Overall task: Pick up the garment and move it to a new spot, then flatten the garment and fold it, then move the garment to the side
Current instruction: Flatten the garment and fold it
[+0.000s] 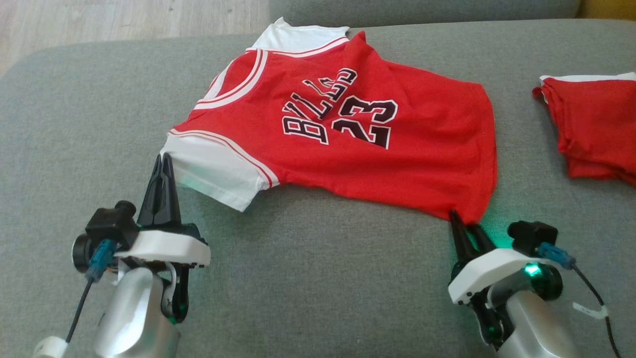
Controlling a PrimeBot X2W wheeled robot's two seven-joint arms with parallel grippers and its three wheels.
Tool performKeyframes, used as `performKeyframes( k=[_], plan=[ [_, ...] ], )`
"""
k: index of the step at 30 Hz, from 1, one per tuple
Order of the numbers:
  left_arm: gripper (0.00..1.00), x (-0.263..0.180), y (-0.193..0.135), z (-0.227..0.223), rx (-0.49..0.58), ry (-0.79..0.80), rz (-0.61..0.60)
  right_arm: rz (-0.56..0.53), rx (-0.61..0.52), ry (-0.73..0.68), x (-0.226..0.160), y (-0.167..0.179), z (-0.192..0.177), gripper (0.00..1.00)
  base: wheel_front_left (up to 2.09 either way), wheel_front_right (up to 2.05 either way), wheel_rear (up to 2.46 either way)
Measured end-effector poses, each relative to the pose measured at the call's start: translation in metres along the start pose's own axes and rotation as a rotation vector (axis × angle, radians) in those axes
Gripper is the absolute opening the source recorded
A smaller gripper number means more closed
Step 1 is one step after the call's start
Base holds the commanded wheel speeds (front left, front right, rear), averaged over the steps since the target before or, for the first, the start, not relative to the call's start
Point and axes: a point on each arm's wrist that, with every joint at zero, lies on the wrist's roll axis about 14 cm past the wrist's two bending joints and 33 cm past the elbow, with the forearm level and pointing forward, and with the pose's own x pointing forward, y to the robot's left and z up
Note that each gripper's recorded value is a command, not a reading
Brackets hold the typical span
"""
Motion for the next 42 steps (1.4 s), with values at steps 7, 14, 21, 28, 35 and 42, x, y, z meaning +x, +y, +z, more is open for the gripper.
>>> performKeyframes(
  k=[7,14,21,28,35,42],
  plan=[
    [0.0,0.003,-0.003,0.004,-0.018,-0.01,-0.004,0.027,-0.013,-0.05,-0.001,0.009,0.009,0.0,0.0,0.0,0.0],
    [0.0,0.002,-0.012,0.057,-0.135,-0.169,-0.017,0.111,-0.153,-0.366,-0.013,0.04,0.101,0.0,0.0,0.0,0.0],
    [0.0,-0.009,-0.018,0.13,-0.242,-0.387,-0.044,0.166,-0.31,-0.615,-0.048,0.06,0.182,0.0,0.0,0.0,0.0],
    [0.0,-0.044,-0.042,0.238,-0.315,-0.692,-0.142,0.223,-0.455,-0.872,-0.107,0.091,0.273,0.0,0.0,0.0,0.0],
    [0.0,-0.089,-0.064,0.311,-0.343,-0.866,-0.239,0.213,-0.528,-0.962,-0.153,0.103,0.311,0.0,0.0,0.0,0.0],
    [0.0,-0.07,-0.07,0.328,-0.275,-0.817,-0.272,0.155,-0.552,-0.903,-0.142,0.094,0.32,0.0,0.0,0.0,0.0]
  ],
)
